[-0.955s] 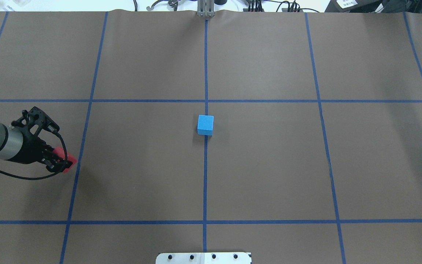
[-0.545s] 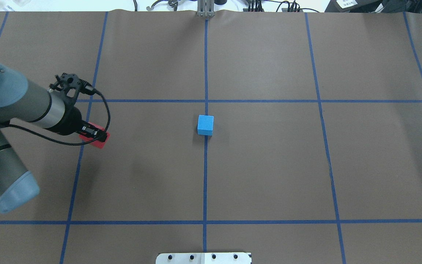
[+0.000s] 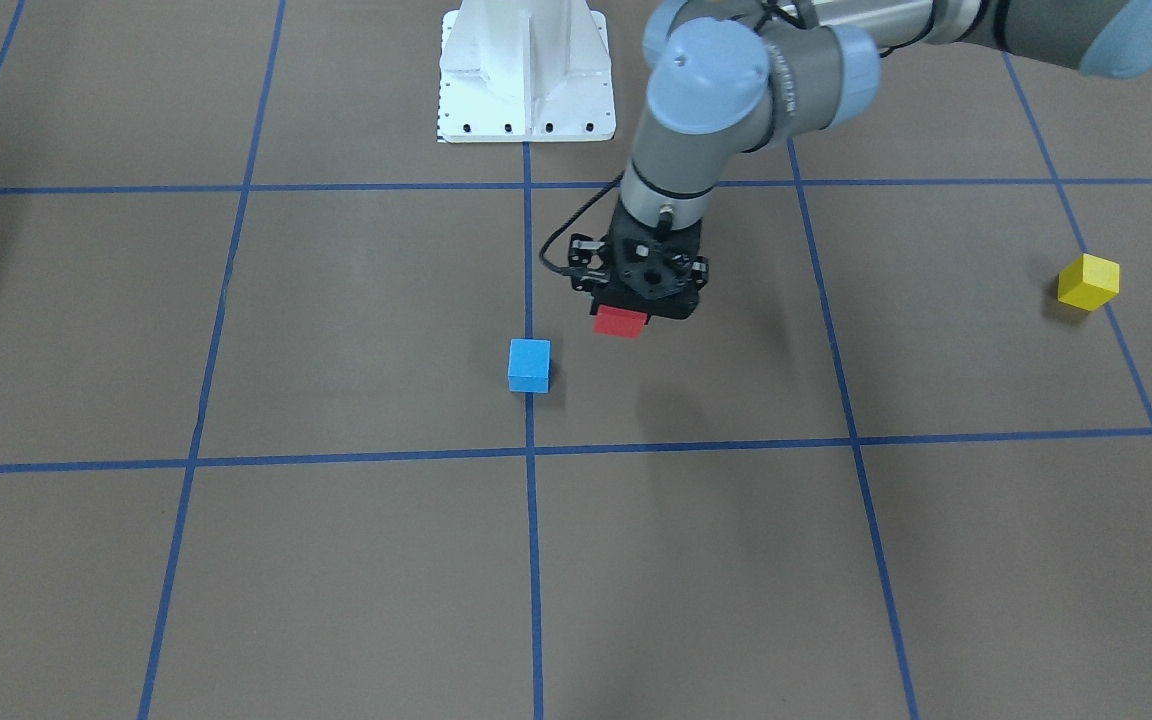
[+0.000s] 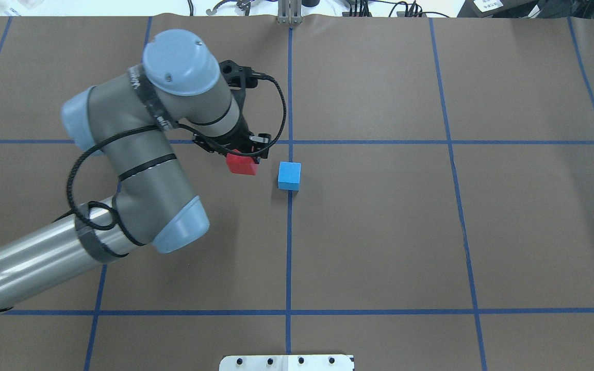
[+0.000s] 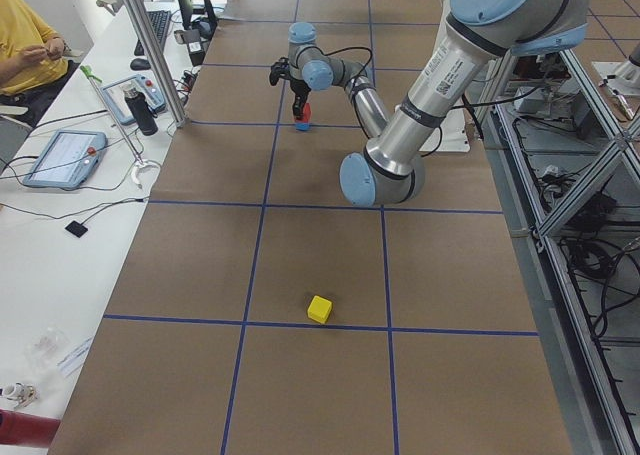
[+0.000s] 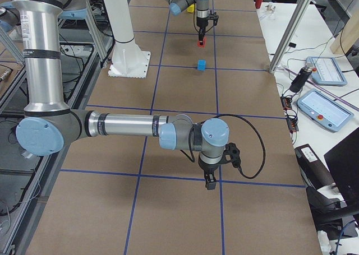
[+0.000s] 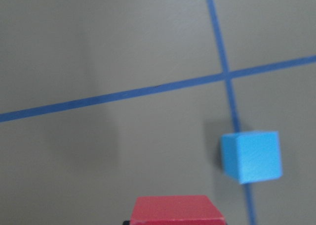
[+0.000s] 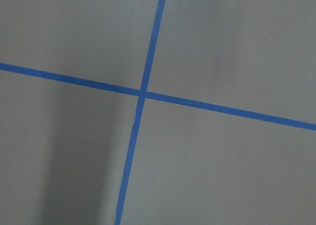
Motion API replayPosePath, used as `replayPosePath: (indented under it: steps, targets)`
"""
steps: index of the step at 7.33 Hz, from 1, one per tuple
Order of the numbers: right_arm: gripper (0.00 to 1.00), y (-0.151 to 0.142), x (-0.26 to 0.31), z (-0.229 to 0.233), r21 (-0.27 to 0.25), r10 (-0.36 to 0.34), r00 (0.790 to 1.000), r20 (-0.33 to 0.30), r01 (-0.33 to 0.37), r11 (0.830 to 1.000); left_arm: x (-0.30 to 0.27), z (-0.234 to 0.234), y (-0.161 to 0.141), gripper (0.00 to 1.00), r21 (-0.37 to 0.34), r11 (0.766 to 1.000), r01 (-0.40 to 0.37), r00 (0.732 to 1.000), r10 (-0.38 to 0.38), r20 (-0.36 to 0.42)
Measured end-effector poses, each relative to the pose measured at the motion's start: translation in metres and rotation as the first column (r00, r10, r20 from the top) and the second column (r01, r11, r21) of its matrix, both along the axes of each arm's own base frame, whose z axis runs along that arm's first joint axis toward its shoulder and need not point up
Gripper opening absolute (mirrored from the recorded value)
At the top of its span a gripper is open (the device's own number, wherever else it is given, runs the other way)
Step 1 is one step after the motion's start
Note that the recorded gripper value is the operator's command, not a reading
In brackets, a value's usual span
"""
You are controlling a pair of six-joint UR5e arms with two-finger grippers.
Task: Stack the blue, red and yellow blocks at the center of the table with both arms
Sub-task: 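Carry the red cube over the blue cube with the left gripper, then lower the red cube onto the blue cube and open the left gripper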
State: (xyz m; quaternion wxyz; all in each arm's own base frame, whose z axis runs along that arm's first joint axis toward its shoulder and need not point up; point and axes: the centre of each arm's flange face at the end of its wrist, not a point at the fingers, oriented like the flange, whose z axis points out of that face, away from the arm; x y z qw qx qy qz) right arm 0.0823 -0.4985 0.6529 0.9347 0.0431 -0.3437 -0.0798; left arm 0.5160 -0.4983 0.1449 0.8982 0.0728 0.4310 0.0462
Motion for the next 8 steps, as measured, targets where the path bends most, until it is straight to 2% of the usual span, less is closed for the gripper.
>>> replayPosePath:
  steps: [1, 3, 8]
  targets:
    - [1.0, 0.0, 0.0, 0.0, -0.001, 0.002, 1.0, 0.0, -0.002, 1.0, 0.032, -0.021, -0.007, 0.0, -0.016, 1.0, 0.016, 1.0, -0.016, 0.014]
    - [1.0, -0.002, 0.0, -0.002, 0.0, 0.003, 1.0, 0.0, -0.003, 1.0, 0.075, -0.022, -0.013, 0.0, -0.009, 1.0, 0.03, 0.999, -0.03, 0.035]
    - [1.0, -0.003, 0.0, -0.003, 0.002, 0.004, 1.0, 0.0, -0.004, 1.0, 0.09, -0.007, -0.015, 0.0, -0.004, 1.0, 0.024, 0.998, -0.024, 0.05]
